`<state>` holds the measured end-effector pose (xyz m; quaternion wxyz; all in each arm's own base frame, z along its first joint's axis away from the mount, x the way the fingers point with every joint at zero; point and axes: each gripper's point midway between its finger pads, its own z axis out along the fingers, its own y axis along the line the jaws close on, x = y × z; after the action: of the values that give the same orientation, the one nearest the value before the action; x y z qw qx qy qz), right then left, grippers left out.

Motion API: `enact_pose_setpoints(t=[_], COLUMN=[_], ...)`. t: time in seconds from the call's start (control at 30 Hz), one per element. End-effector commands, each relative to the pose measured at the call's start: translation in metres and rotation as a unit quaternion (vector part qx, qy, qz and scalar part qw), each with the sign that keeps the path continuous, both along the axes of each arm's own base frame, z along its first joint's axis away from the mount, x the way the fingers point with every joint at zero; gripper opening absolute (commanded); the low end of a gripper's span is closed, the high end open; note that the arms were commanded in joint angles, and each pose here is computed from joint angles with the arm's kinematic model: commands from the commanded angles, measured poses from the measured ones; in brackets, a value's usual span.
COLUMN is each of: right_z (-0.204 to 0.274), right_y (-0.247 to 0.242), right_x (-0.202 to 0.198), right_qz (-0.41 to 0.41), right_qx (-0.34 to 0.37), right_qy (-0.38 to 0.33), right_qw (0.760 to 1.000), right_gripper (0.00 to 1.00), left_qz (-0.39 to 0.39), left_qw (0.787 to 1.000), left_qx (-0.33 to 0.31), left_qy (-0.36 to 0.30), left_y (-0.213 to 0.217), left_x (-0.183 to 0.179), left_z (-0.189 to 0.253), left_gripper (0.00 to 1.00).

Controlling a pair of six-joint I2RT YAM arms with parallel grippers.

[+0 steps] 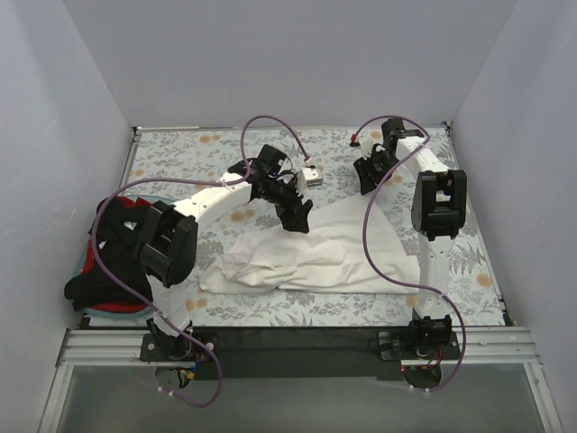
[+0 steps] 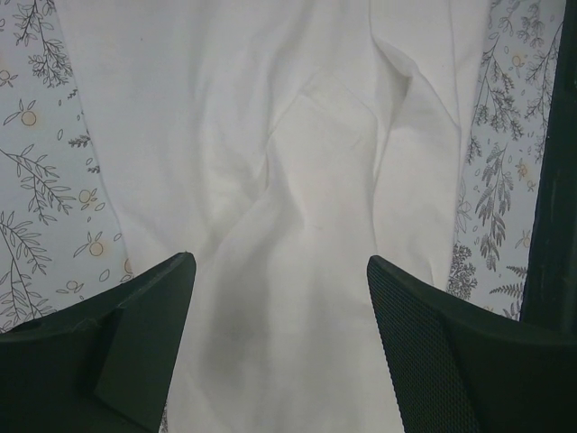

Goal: Fold and stack the t-shirts
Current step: Flatten the tshirt out

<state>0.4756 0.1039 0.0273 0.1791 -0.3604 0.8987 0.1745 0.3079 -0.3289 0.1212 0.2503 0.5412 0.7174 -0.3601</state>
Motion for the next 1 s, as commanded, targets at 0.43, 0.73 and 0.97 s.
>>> enact_pose_setpoints(t=[0.43, 0.73, 0.97], right_z=[0.001, 0.01, 0.012], right_y=[0.009, 0.005, -0.001], right_x=[-0.034, -0.04, -0.043], right_qz=[0.02, -0.004, -0.013], right_qx=[0.024, 0.043, 0.051], right_qy=[0.027, 0.037, 0.041], right_qw=[0.999, 0.998, 0.998], right_gripper=[0.01, 0.01, 0.01], left_qz=[-0.116, -0.232, -0.242], left_qw=[0.987, 0.955, 0.949], left_qx=[-0.03, -0.058, -0.076], left_qy=[-0.111, -0.175, -0.188], left_y=[-0.057, -0.089, -0.109], left_x=[-0.013, -0.034, -0.031], left_z=[-0.016, -0.052, -0.061], left_gripper=[0.71, 0.59, 0.51])
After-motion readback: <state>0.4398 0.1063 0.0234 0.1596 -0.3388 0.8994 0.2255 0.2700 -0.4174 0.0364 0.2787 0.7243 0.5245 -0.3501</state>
